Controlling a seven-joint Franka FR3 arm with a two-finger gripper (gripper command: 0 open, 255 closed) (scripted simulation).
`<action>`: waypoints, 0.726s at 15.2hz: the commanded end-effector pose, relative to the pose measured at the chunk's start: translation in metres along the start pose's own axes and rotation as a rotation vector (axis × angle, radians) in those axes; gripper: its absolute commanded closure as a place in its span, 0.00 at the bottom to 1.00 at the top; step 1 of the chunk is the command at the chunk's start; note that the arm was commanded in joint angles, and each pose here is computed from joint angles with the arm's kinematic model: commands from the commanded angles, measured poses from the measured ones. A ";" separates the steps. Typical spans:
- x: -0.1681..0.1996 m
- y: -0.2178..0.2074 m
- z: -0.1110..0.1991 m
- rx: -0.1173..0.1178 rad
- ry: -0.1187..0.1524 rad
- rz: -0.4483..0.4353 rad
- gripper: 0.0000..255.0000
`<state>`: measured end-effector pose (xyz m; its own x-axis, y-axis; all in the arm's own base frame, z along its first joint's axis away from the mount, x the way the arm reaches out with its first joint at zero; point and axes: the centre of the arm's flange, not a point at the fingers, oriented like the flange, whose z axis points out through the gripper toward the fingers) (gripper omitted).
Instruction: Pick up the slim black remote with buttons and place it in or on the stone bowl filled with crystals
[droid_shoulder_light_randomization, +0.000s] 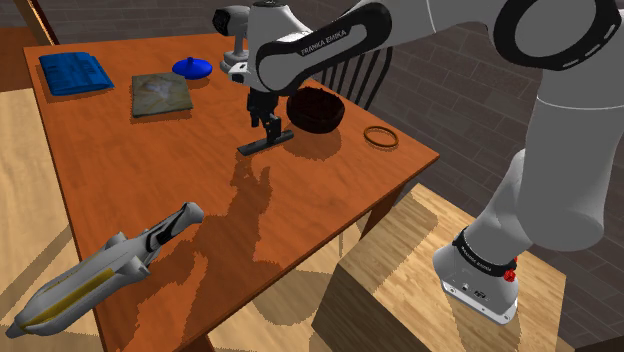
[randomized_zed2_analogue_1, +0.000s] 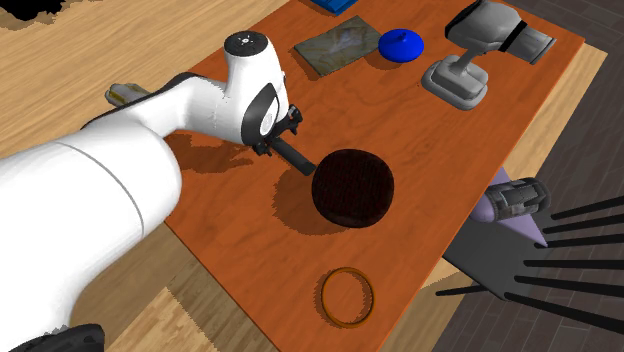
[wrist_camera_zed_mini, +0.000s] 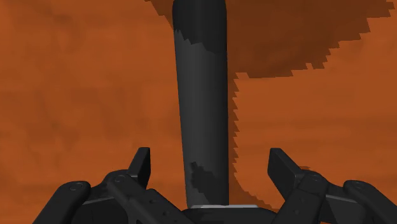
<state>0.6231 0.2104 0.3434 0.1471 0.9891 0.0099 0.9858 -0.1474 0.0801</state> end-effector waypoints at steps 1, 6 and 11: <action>0.001 0.001 0.010 -0.001 0.000 -0.004 0.00; 0.001 0.001 0.029 -0.001 0.000 -0.004 0.00; 0.001 0.001 0.029 -0.001 0.000 -0.004 0.00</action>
<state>0.6261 0.2112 0.3147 0.1432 0.9896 0.0097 0.9863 -0.1435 0.0811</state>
